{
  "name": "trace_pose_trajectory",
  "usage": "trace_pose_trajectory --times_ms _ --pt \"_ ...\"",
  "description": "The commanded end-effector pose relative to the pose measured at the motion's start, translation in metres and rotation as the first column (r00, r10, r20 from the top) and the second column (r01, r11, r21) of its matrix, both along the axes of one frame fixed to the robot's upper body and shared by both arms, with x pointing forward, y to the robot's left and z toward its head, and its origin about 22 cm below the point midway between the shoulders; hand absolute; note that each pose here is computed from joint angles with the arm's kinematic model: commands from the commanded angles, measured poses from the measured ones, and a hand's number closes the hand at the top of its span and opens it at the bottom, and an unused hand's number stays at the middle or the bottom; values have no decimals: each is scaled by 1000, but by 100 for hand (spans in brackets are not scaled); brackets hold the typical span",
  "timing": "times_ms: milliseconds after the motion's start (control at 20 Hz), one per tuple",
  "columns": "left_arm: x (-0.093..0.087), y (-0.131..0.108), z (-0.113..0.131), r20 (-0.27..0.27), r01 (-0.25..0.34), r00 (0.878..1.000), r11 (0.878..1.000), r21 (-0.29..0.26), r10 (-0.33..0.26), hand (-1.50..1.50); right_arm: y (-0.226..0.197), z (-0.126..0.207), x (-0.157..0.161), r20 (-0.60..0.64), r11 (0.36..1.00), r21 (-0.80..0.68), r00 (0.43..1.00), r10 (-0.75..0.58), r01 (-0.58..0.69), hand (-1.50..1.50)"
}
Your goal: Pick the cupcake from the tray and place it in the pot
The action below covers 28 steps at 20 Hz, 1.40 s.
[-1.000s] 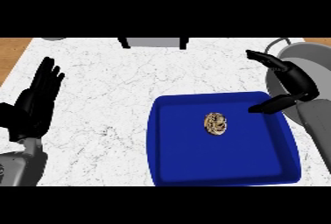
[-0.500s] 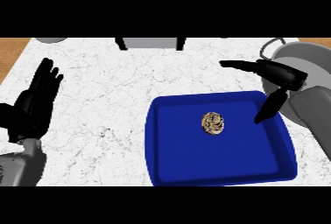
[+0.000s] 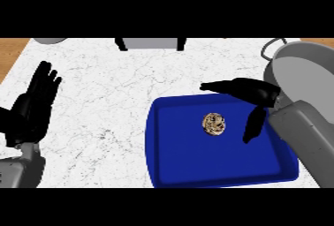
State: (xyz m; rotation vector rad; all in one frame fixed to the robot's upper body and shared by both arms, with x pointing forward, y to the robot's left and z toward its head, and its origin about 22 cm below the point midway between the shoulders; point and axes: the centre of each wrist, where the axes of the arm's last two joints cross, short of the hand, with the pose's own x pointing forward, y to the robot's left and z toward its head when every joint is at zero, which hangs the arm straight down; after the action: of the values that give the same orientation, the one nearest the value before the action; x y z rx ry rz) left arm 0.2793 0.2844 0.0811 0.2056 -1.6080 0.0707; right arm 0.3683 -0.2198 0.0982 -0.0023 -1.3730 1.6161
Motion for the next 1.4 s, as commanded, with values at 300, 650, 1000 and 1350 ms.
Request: trace_pose_trajectory --times_ms 300,650,1000,1350 --pt "2 0 -2 8 8 1000 1000 -16 -8 0 32 -23 -15 -6 997 -77 1000 -24 24 -150" --pt "7 -11 1 -1 4 1000 1000 -8 -4 0 11 -44 -12 19 988 -125 996 -89 91 -150" --pt "2 2 -4 -1 19 1000 1000 -14 -19 0 12 -56 -19 12 988 -140 998 -67 68 -150" --pt "20 -24 14 21 5 1000 1000 -4 -5 0 19 -78 0 38 978 -185 995 -95 100 -150"
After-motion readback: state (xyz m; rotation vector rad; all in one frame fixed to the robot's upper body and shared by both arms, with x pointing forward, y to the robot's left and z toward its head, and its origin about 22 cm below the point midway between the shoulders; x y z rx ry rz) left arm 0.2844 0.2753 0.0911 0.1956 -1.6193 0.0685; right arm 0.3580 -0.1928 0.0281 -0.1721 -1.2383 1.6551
